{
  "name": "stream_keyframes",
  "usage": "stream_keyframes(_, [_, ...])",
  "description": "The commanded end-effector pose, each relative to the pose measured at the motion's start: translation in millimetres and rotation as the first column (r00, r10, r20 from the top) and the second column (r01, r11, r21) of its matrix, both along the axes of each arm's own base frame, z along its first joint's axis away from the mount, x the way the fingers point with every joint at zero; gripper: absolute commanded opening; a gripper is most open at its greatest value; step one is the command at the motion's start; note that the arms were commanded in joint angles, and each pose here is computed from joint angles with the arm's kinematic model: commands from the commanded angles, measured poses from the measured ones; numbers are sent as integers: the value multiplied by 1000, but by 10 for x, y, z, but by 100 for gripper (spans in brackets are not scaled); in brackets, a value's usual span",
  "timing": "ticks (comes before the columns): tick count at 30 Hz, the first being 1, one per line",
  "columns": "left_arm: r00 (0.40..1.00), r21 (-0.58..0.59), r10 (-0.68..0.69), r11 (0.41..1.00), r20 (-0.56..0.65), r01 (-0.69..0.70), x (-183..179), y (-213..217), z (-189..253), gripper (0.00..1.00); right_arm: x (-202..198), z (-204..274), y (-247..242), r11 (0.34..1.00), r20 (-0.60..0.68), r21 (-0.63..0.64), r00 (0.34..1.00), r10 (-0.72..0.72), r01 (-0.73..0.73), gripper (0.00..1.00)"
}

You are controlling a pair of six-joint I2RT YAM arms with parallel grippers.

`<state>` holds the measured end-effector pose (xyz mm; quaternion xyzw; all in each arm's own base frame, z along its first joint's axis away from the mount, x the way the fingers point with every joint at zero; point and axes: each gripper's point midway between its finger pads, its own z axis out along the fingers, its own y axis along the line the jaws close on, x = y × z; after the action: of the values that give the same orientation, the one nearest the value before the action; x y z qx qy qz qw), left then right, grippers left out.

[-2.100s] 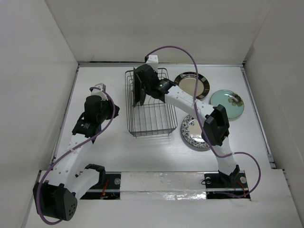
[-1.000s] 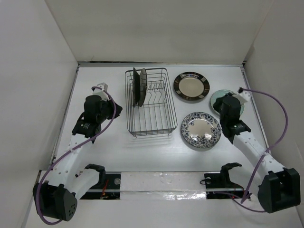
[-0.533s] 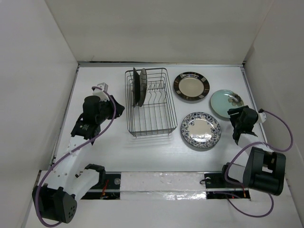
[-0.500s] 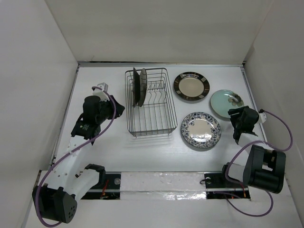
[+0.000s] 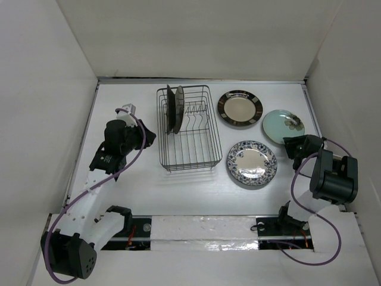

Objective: Load the plates into the dish rack

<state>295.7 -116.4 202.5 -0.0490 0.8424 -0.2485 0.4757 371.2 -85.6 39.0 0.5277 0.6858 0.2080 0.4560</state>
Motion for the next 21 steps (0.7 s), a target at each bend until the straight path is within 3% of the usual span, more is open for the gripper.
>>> stream_keyframes(1, [997, 7, 10, 1000, 77, -10, 88, 14, 258, 22, 205, 139, 31, 999, 79, 33, 996, 37, -39, 47])
stream_keyframes(3, [997, 9, 14, 1000, 72, -15, 95, 20, 255, 21, 238, 153, 52, 998, 98, 52, 994, 41, -47, 39])
stream_keyframes(4, [997, 12, 19, 1000, 73, -20, 96, 31, 259, 21, 238, 126, 59, 997, 99, 57, 994, 42, -48, 26])
stream_keyframes(8, [996, 16, 33, 999, 87, -34, 93, 60, 297, 20, 225, 159, 67, 996, 126, 84, 992, 19, -30, 5])
stream_keyframes(14, [996, 13, 23, 1000, 81, -24, 102, 39, 277, 20, 108, 495, -111, 997, 178, 12, 981, -82, 81, 0])
stream_keyframes(21, [997, 12, 22, 1000, 78, -23, 109, 34, 259, 20, -177, 1648, -304, 920, 296, -275, 935, -194, 278, 0])
